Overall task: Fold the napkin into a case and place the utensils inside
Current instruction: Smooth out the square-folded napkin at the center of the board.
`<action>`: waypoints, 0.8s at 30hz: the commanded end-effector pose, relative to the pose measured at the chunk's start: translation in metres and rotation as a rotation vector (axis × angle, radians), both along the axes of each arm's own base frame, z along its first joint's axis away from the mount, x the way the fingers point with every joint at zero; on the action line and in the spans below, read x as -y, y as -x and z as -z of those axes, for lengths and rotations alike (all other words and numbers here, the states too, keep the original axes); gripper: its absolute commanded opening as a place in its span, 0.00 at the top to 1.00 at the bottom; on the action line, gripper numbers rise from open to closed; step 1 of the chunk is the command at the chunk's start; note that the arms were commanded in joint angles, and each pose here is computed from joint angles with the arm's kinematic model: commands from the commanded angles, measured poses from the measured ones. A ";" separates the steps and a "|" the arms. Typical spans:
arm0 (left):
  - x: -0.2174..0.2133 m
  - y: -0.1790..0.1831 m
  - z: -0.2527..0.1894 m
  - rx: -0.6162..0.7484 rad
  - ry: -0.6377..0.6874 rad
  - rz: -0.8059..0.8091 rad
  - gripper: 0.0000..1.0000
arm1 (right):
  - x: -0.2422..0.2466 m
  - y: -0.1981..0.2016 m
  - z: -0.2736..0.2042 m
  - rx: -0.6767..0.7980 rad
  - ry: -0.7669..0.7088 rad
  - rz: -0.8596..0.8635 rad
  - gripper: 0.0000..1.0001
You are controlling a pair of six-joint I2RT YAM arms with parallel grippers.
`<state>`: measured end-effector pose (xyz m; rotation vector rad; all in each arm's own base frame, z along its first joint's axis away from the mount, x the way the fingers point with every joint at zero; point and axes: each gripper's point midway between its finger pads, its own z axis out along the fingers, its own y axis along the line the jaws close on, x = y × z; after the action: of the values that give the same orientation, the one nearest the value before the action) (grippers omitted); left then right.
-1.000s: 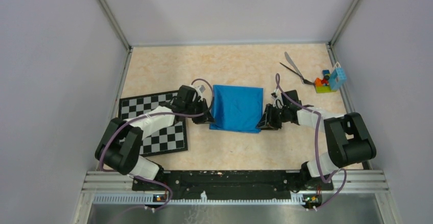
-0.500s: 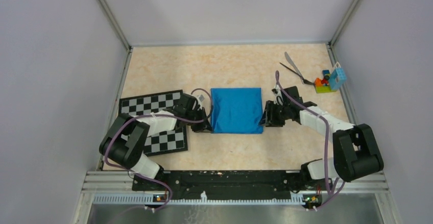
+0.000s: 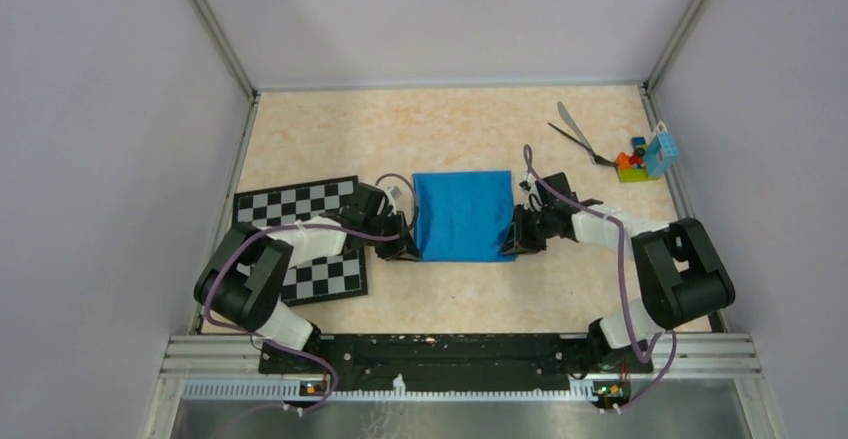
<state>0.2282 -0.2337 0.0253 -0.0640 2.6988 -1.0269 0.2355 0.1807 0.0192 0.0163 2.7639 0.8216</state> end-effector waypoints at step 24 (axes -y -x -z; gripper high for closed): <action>0.004 -0.011 -0.006 0.036 0.030 -0.001 1.00 | -0.216 -0.054 -0.103 0.087 -0.740 -0.236 0.38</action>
<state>0.2350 -0.2421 0.0497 -0.0419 2.6498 -1.1044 0.2856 0.3630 0.0870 -0.1420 2.4221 1.6228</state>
